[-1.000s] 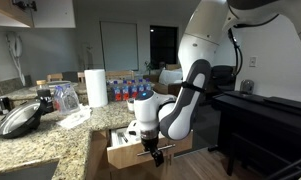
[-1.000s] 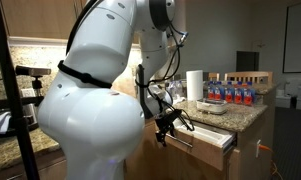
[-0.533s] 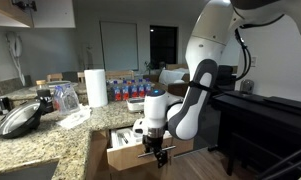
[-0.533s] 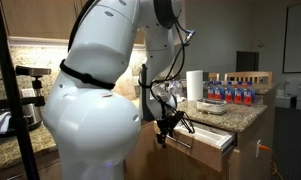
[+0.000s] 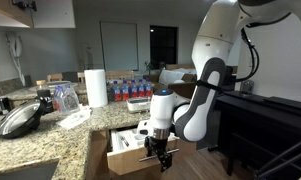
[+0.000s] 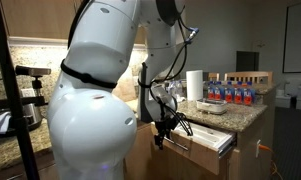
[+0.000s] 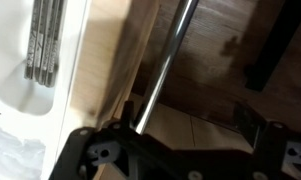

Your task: Open the drawer

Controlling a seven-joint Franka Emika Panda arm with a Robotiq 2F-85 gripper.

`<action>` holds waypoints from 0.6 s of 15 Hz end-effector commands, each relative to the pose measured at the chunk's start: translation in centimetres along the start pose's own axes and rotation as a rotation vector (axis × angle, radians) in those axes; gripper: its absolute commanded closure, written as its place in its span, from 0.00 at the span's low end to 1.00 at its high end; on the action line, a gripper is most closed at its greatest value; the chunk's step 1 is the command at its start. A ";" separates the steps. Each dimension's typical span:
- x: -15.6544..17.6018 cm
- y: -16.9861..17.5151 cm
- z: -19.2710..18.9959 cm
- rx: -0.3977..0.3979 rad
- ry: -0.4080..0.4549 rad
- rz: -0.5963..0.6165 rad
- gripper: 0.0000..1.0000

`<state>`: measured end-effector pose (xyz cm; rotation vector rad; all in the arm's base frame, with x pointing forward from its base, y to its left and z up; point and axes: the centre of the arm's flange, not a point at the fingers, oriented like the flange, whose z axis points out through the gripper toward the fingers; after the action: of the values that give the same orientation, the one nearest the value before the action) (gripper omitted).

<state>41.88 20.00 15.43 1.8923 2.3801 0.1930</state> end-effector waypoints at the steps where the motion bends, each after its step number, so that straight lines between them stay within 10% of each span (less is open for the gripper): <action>1: 2.2 -3.4 -0.1 0.030 0.016 -0.023 0.00; 9: 3.3 -5.7 0.2 0.055 0.018 -0.039 0.00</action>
<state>39.09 20.84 15.50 1.8634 2.3861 0.1438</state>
